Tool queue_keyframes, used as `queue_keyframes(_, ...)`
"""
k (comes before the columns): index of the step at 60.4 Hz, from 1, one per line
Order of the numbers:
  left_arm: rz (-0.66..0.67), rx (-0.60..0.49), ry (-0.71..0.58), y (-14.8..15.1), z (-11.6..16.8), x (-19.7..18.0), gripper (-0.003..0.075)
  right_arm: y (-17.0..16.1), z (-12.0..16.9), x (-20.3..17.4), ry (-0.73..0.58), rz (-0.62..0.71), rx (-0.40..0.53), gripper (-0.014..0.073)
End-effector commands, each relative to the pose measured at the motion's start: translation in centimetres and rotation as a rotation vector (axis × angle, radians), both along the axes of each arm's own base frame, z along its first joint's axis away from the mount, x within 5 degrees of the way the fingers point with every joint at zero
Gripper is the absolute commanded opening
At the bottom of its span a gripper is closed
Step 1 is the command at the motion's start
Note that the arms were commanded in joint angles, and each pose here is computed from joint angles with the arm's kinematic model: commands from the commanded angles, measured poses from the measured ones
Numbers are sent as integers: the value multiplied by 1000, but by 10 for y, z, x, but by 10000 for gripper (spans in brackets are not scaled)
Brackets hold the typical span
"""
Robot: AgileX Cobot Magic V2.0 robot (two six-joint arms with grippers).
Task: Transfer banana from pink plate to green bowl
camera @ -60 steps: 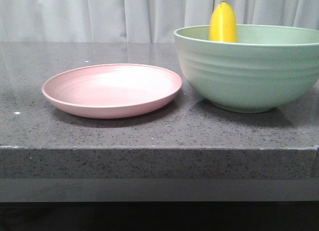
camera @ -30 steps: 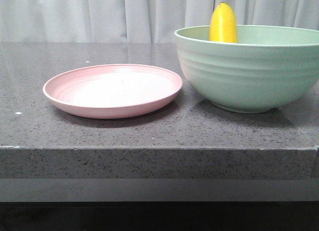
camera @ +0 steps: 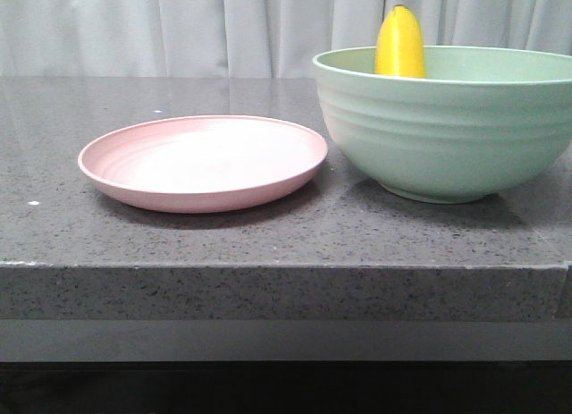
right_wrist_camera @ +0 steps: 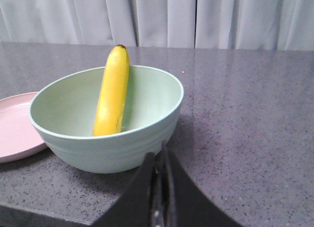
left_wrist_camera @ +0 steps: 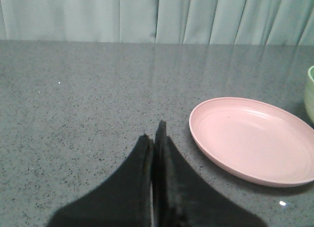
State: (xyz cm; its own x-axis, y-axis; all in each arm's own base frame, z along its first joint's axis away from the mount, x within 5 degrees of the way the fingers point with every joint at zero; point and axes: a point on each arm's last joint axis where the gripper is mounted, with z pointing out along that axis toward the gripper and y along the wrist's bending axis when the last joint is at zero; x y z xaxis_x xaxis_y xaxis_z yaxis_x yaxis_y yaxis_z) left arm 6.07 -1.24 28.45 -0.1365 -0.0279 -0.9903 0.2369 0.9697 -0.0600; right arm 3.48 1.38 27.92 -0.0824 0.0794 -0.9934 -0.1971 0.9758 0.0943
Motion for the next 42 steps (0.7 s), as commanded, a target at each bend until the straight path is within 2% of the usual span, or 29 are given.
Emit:
queue_keyframes(1,-21,-43,-99,-2,16,-1,-20,-2,14,-1,-95,-23,28,-60)
queue_keyframes(42,-52,-45,-100,-4,14,-5,-20,-2,14,-1,-96,-23,29,-60)
